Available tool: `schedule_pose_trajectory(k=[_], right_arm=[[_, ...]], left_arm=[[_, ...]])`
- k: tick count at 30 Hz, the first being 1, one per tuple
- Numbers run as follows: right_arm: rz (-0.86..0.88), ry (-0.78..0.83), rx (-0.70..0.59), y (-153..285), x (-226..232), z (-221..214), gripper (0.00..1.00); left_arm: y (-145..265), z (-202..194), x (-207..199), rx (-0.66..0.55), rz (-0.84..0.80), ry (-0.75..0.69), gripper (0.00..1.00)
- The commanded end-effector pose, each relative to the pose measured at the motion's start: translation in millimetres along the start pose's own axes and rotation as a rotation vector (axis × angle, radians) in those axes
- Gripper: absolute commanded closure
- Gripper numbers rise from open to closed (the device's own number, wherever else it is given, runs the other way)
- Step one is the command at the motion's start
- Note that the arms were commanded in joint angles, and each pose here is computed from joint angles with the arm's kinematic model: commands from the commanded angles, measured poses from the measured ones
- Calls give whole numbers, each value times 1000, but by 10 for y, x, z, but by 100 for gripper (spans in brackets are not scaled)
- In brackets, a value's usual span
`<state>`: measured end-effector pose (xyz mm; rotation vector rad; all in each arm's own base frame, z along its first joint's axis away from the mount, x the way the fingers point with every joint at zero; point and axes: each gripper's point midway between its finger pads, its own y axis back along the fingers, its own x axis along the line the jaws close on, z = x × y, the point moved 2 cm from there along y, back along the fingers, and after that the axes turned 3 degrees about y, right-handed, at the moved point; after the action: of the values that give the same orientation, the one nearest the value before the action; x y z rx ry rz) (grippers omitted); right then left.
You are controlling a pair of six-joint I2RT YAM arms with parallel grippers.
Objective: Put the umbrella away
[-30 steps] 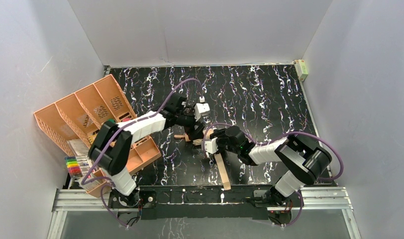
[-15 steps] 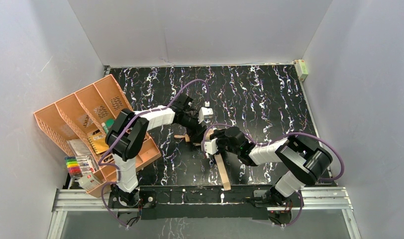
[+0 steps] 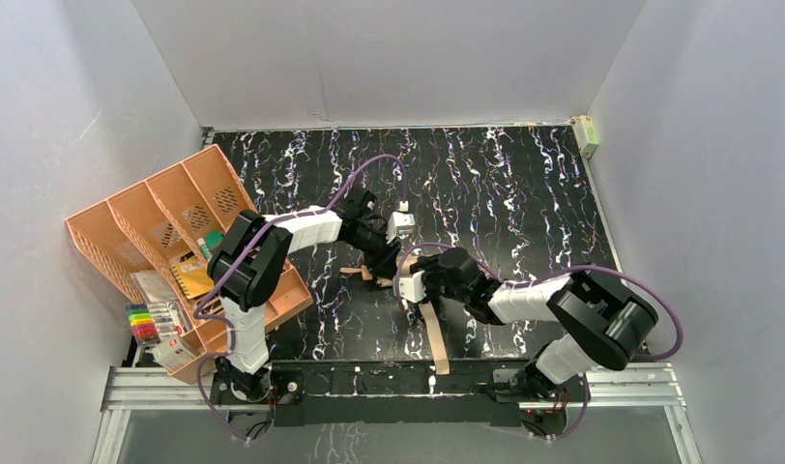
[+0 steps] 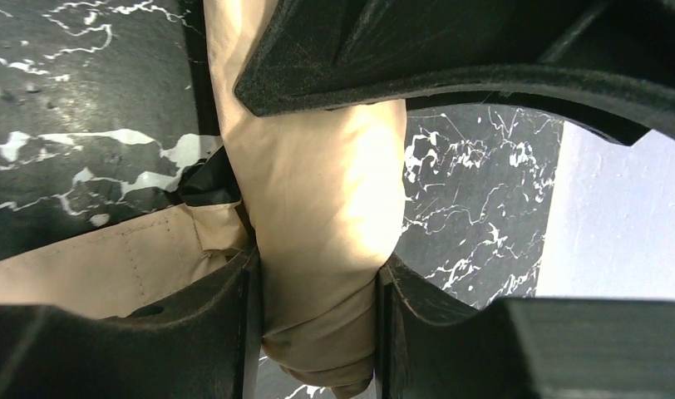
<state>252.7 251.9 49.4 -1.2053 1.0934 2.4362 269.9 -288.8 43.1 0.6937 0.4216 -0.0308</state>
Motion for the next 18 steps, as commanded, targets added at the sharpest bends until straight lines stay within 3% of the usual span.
schedule_pose_trajectory(k=[1,10,15,18], right_arm=[[160,-75,24,131,360,-35,59],[75,-166,-21,353,29,173,30],[23,-300,-56,563,-125,313,27],[0,-473,-98,694,-223,382,28]], left_arm=[[88,-47,1,26,42,-45,98],[167,-30,79,44,144,-107,100],[189,-60,104,60,199,-140,100],[190,-89,121,75,241,-158,100]])
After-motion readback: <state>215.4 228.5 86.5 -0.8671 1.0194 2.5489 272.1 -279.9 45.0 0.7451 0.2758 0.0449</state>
